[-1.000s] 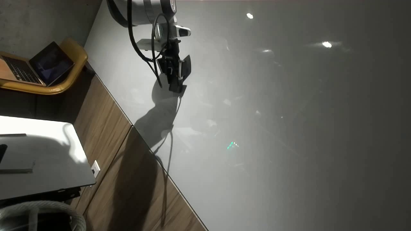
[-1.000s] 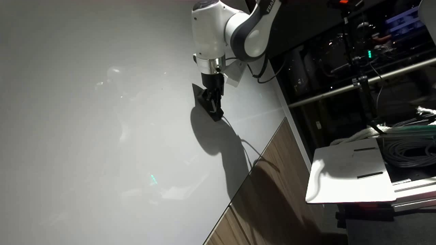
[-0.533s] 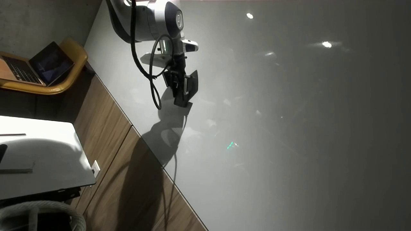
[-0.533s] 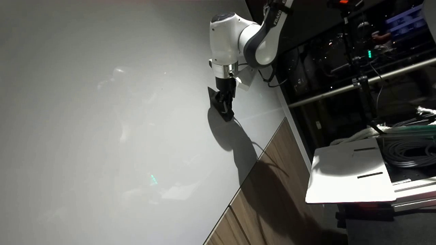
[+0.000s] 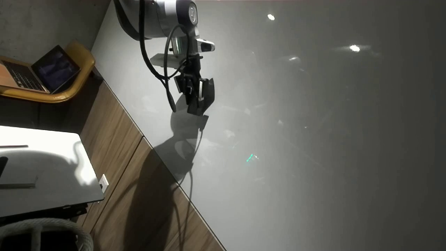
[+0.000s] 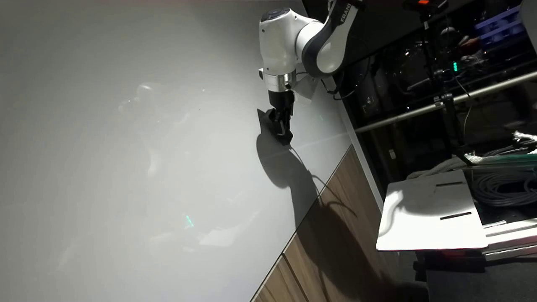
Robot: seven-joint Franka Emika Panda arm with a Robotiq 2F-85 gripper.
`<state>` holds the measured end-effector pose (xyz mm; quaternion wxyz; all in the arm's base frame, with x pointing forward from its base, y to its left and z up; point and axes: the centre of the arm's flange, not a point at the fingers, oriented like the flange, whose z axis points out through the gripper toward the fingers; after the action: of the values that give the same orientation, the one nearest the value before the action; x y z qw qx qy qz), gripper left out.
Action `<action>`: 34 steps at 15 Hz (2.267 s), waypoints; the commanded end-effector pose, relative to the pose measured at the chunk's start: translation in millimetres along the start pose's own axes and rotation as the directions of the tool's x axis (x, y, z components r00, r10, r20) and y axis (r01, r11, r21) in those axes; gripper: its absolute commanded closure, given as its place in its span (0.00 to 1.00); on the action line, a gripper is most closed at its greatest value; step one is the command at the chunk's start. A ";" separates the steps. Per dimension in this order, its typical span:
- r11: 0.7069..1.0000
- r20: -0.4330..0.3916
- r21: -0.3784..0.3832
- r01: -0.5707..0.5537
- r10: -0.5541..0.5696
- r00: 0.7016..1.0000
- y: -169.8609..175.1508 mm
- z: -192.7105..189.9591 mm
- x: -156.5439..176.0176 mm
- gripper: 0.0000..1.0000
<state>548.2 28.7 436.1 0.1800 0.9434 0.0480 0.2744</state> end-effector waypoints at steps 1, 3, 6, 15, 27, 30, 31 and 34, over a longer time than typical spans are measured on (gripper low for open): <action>0.998 0.195 0.066 0.013 -0.026 0.980 -10.3 -22.2 -52.6 0.71; 0.991 0.316 0.130 0.000 -0.041 0.948 -15.9 -31.0 -75.1 0.71; 0.976 0.482 0.211 -0.045 -0.064 0.874 -11.9 -40.5 -91.9 0.71; 0.937 0.792 0.310 -0.159 -0.161 0.589 -37.4 60.9 -152.8 0.71; 0.935 0.894 0.305 -0.181 -0.215 0.394 -121.5 157.9 -172.5 0.71; 0.935 0.908 0.312 -0.171 -0.240 0.344 -123.3 164.1 -175.9 0.71; 0.935 0.912 0.313 -0.170 -0.245 0.330 -123.5 164.7 -176.6 0.71; 0.935 0.923 0.315 -0.161 -0.262 0.283 -123.0 166.3 -181.3 0.71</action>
<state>479.4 57.0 169.2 0.0179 0.9404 0.0115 -0.3395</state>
